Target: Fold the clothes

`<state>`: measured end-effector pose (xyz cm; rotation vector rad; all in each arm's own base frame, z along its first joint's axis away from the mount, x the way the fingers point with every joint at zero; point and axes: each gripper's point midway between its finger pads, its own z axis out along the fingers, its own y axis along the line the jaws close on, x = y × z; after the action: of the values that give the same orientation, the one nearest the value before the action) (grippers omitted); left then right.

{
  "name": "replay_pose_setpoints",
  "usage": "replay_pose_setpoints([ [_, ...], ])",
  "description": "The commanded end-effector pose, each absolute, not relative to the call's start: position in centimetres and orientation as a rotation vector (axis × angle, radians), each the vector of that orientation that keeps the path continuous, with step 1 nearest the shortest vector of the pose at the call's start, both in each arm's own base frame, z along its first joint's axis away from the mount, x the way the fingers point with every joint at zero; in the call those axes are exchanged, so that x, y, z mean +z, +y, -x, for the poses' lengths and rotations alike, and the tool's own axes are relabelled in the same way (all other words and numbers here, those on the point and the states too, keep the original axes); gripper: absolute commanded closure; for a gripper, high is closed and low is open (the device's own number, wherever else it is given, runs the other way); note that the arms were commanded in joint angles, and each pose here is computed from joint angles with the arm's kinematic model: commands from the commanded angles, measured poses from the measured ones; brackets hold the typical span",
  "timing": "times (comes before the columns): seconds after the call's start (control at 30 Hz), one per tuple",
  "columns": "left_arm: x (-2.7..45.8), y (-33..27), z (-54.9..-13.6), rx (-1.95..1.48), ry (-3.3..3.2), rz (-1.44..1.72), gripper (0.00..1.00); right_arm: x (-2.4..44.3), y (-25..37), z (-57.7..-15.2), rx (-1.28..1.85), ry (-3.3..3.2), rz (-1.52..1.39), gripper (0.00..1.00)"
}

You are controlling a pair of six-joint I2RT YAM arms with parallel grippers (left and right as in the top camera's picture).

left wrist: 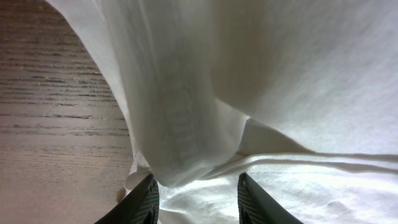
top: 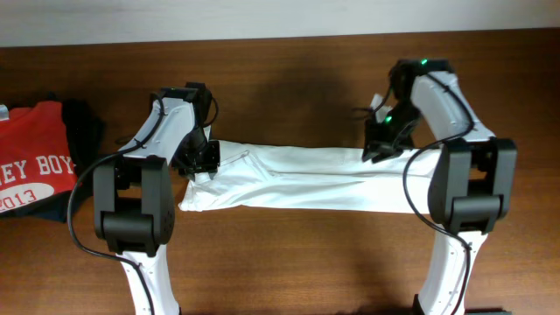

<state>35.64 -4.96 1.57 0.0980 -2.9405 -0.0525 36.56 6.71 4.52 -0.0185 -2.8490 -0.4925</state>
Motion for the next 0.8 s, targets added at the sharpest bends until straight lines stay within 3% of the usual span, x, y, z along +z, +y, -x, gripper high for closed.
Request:
replay_pose_setpoints([
  [0.0,2.0,-4.7,-35.6,-0.059,-2.952,-0.107,0.59,2.0,7.5,-35.0,-0.441,-2.82,0.011,0.74],
  [0.1,2.0,-4.7,-35.6,-0.059,-2.951,-0.107,0.59,1.4,7.6,-33.3,-0.428,-2.765,0.012,0.8],
  [0.33,2.0,-4.7,-35.6,-0.06,-2.951,-0.107,0.59,3.0,4.4,-28.6,-0.163,-2.584,-0.005,0.79],
  [0.6,2.0,-4.2,-35.8,-0.08,-2.956,-0.116,0.59,3.8,0.7,-31.0,0.006,-2.714,0.15,0.78],
  [0.77,2.1,-2.5,-35.8,0.013,-2.937,-0.233,0.57,6.1,-5.5,-33.1,-0.039,-2.883,0.2,0.67],
])
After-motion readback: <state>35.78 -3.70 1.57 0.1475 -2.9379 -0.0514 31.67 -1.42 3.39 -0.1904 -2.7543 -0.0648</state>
